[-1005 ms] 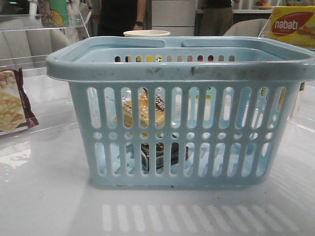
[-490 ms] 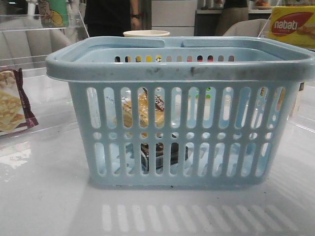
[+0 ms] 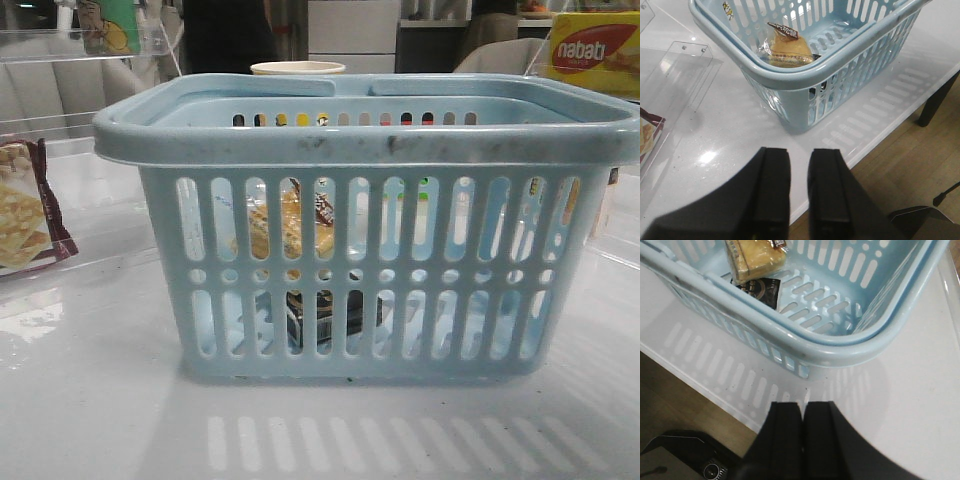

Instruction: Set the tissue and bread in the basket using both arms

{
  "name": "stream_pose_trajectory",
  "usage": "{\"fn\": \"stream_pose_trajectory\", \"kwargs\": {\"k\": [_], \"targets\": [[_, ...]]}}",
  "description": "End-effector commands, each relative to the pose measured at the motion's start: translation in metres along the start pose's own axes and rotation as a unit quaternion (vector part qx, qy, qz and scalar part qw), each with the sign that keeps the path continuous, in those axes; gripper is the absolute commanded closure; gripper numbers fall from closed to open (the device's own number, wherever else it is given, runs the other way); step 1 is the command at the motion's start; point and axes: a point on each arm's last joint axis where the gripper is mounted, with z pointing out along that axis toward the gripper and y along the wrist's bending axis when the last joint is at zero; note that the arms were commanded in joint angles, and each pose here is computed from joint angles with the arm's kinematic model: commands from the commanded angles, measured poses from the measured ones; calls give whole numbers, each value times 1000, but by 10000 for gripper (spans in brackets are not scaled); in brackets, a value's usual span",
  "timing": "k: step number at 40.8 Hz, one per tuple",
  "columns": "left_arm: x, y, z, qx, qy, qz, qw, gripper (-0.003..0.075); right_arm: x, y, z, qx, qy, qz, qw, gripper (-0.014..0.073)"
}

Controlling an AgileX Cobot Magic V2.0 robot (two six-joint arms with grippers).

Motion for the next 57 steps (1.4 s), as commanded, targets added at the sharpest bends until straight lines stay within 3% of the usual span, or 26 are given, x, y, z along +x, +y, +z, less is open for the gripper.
{"fn": "stream_pose_trajectory", "kwargs": {"k": [1,32,42,49,57], "targets": [[-13,1,-6,-1,-54,-1,999,628,-13,-1,-7,6,-51,-8,999,544],[-12,1,-9,-2,-58,-3,998,629,-13,-1,-7,6,-50,-8,999,538],[11,11,-18,-64,-71,-40,995,629,-13,-1,-7,6,-50,-8,999,538],[30,17,-27,-136,-136,-70,979,629,-13,-1,-7,6,-50,-8,999,538],[58,21,-24,-231,-232,-85,941,629,-13,-1,-7,6,-50,-8,999,538]]}}
